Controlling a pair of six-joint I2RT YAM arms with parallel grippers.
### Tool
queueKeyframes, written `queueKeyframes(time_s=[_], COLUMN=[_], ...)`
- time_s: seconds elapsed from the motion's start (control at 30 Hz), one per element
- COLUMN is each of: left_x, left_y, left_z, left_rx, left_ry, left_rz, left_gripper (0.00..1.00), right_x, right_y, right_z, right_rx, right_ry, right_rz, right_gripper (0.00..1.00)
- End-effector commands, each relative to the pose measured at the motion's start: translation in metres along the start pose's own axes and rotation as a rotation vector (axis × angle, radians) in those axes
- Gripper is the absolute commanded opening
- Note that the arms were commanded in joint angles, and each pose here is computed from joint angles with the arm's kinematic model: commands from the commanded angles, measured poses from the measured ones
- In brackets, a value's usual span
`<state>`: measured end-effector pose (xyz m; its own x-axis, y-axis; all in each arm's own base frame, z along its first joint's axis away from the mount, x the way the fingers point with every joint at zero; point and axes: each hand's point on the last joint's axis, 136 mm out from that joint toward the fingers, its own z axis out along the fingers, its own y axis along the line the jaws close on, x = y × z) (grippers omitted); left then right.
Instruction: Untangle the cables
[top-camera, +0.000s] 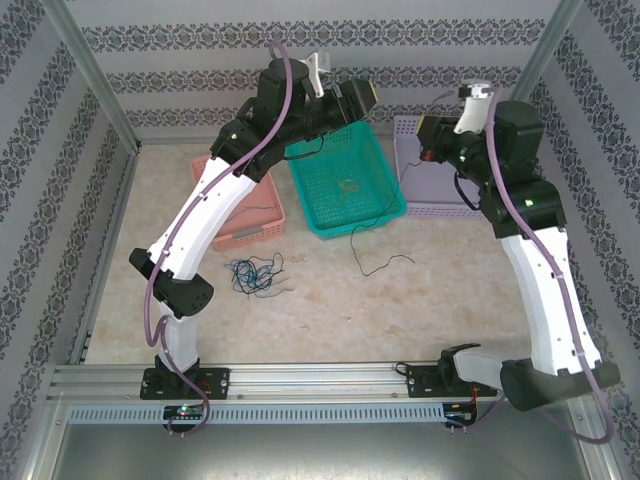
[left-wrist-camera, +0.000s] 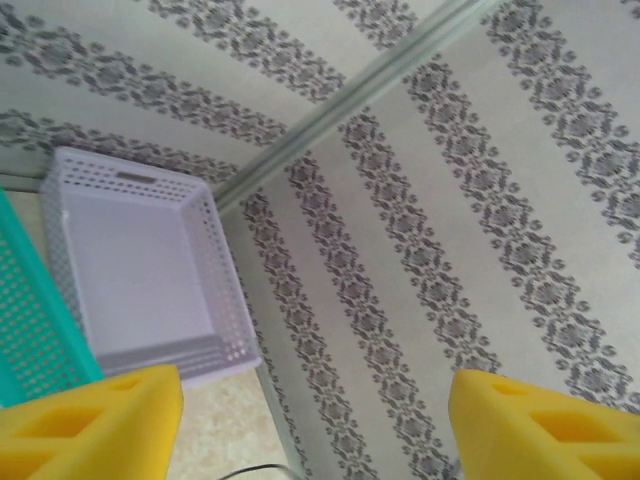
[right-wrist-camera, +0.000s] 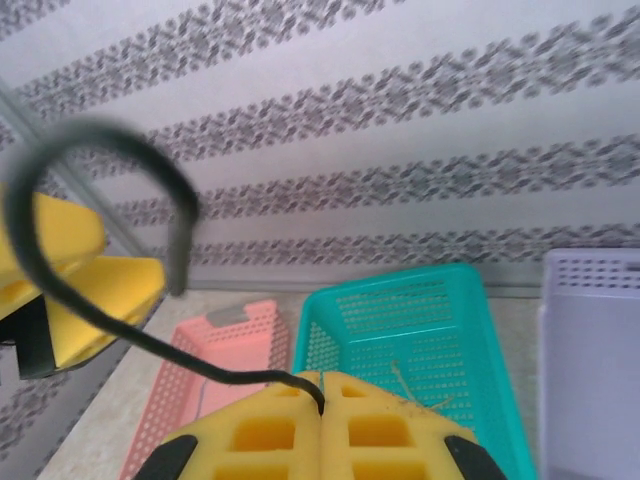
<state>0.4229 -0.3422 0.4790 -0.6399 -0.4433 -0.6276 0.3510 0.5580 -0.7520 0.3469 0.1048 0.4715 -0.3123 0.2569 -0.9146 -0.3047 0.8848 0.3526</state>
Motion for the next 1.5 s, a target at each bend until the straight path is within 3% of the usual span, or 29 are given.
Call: queueKeyframes(time_s=[0.0, 0.17, 0.3, 0.47, 0.63, 0.87, 1.0, 1.23, 1.47], left_x=[-0.003, 0.049, 0.087, 0.130, 0.165, 0.222, 0.237, 0.218, 0.205], left_y=[0.019, 0.049, 0.061, 0.074, 0.086, 0.076, 0.091, 0.119, 0.137], left_z=[-0.009, 0.042, 0.087, 0.141, 0.155, 0.123, 0.093, 0.026, -0.023], left_rx=[-0.079, -0.087, -0.084, -0.065, -0.109, -0.141, -0.190, -0.309, -0.384], left_ry=[-0.014, 0.104, 0.155, 0.195, 0.257, 0.377, 0.390, 0.310, 0.234], left_rz=[-0.013, -0.137, -0.143, -0.118, -0.128, -0.172, -0.174, -0.098, -0.094], left_gripper=[0.66, 0.57, 0.45, 0.32, 0.29, 0.29, 0.28, 0.27, 0.27], right_x=[-0.043, -0.079, -0.093, -0.088, -0.064, 0.019, 0.083, 0.193, 0.275], right_y=[-0.009, -0.004, -0.012, -0.040, -0.075, -0.151, -0.189, -0.237, -0.260], right_z=[-0.049, -0.092, -0.110, -0.108, -0.074, 0.010, 0.063, 0.132, 0.154], right_rx=[0.123, 0.177, 0.259, 0.403, 0.492, 0.527, 0.548, 0.581, 0.629], right_ry=[-0.162, -0.290, -0.341, -0.305, -0.189, 0.084, 0.278, 0.617, 0.863], right_rz=[-0.041, -0.095, -0.103, -0.084, -0.057, 0.135, 0.200, 0.332, 0.351], right_gripper=[0.00, 0.00, 0.00, 0.00, 0.00, 0.00, 0.00, 0.00, 0.00])
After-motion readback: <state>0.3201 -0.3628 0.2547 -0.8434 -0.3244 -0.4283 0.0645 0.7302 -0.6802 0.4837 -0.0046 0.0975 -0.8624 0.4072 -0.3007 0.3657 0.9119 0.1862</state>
